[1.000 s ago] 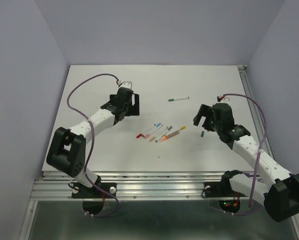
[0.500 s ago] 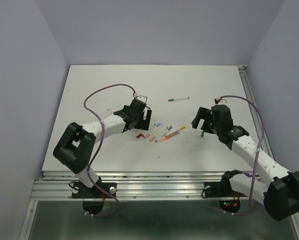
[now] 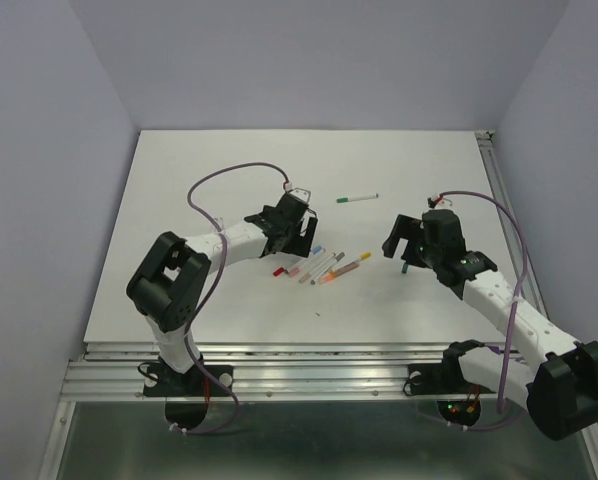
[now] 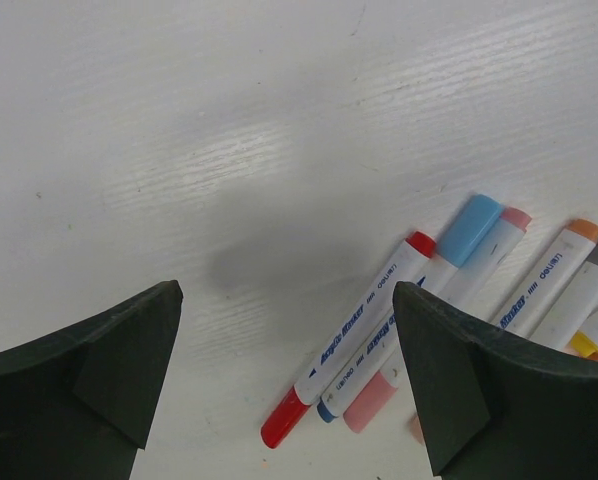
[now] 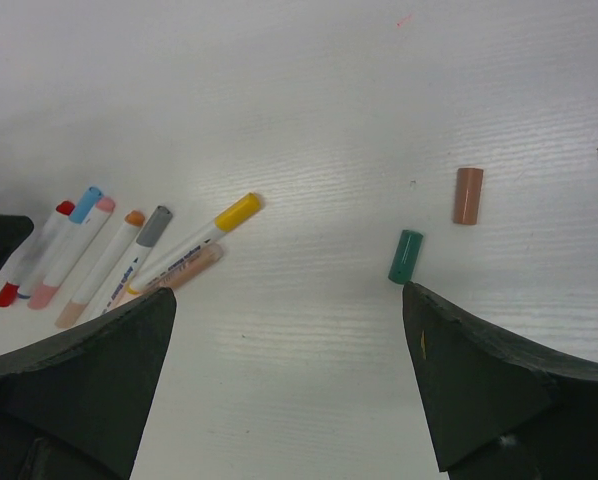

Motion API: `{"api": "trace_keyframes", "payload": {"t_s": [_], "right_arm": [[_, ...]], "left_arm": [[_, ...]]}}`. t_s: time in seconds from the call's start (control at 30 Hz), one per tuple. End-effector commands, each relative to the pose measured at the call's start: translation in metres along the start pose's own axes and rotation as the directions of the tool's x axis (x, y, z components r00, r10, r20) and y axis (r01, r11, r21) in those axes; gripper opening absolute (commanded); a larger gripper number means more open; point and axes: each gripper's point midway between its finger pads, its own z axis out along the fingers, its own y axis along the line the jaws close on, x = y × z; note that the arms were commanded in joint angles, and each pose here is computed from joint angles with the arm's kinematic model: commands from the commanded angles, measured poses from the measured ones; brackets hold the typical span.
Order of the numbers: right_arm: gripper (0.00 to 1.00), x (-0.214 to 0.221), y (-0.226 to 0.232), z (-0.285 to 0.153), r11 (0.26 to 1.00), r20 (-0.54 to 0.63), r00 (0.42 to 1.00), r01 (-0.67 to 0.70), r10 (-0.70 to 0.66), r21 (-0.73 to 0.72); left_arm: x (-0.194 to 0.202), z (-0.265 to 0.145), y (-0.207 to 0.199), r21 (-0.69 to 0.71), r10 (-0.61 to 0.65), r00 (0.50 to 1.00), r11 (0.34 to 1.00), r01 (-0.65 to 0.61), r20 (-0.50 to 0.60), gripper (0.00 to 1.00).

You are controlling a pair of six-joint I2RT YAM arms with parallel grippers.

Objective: Open the pen caps

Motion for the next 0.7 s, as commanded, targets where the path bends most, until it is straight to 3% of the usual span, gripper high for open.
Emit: {"api": "trace_keyframes", "payload": {"t_s": [0.0, 0.47, 0.67], "right_arm": [[1.00, -0.003, 0.001, 0.001, 1.000, 0.021, 1.000, 0.009, -0.009, -0.016], [1.00, -0.005, -0.001, 0.000, 1.000, 0.027, 1.000, 0.009, -0.009, -0.003], [1.00, -0.007, 0.000, -0.002, 1.000, 0.036, 0.999, 0.006, -0.006, -0.012]], "left_arm": [[-0.011, 0.003, 0.002, -0.022, 0.032, 0.999, 0.999, -0.032, 0.006, 0.99], [-0.002, 0.012, -0.012, 0.029, 0.083, 0.996, 0.996, -0.082, -0.029, 0.99], [0.005, 0.015, -0.007, -0.012, 0.092, 0.994, 0.996, -0.093, -0.051, 0.98]]}}
